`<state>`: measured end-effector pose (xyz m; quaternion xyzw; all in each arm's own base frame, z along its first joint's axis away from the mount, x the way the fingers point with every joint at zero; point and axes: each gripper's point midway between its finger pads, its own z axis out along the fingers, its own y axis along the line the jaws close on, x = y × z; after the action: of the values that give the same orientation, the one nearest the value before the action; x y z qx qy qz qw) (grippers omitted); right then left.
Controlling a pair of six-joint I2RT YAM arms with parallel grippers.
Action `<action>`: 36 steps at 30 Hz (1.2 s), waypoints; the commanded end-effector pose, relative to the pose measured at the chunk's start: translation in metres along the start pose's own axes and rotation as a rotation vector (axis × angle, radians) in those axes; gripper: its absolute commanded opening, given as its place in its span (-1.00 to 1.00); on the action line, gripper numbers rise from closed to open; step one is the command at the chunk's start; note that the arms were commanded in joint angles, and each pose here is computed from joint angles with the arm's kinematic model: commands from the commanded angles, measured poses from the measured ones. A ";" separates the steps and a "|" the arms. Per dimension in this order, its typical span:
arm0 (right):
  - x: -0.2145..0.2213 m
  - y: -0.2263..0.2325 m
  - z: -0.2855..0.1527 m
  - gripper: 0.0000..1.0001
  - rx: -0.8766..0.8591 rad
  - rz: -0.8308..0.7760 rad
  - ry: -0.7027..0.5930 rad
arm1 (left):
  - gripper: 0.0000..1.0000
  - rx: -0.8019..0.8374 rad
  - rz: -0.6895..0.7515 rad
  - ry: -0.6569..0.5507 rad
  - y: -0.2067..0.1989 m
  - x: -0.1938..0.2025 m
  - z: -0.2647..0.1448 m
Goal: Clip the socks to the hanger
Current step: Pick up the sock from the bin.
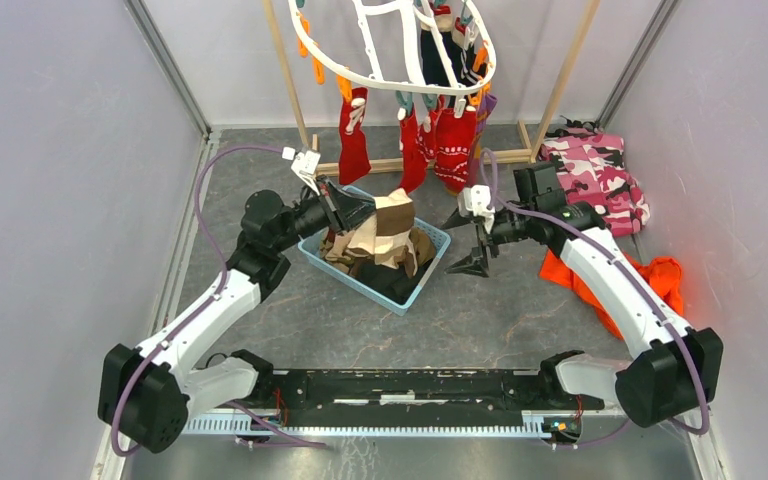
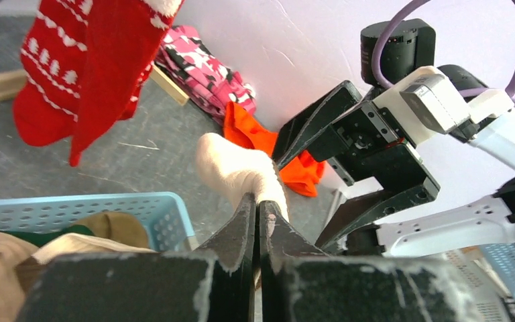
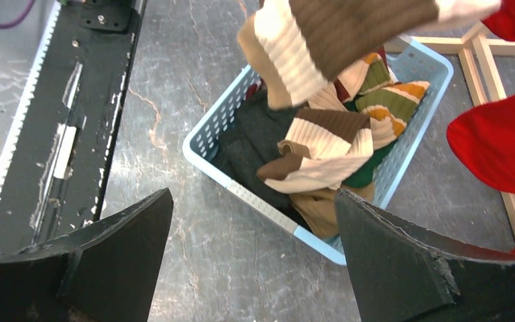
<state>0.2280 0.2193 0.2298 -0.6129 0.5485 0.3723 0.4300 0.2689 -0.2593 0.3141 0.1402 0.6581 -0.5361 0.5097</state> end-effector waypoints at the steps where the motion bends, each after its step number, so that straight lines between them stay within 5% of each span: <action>1: -0.031 -0.017 0.007 0.91 0.033 0.033 -0.049 | -0.96 0.121 -0.085 -0.032 -0.033 -0.010 0.008; 12: -0.045 -0.006 0.031 0.77 -0.026 0.247 -0.167 | -0.96 0.226 -0.061 -0.072 -0.069 -0.005 0.025; 26: -0.050 0.018 0.032 -0.70 -0.137 0.257 -0.220 | -0.96 0.152 0.000 -0.113 -0.054 -0.006 0.027; 32: -0.057 0.025 0.030 -1.00 -0.182 0.269 -0.241 | -0.94 0.056 0.087 -0.094 -0.031 0.004 0.025; 36: -0.058 0.036 0.029 -1.00 -0.237 0.281 -0.267 | -0.50 -0.095 0.188 -0.101 0.008 0.020 0.011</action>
<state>0.2022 0.2661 0.2561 -0.5095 0.5555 0.5429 0.3702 0.2572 -0.2949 0.3185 0.1433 0.6260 -0.5453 0.5387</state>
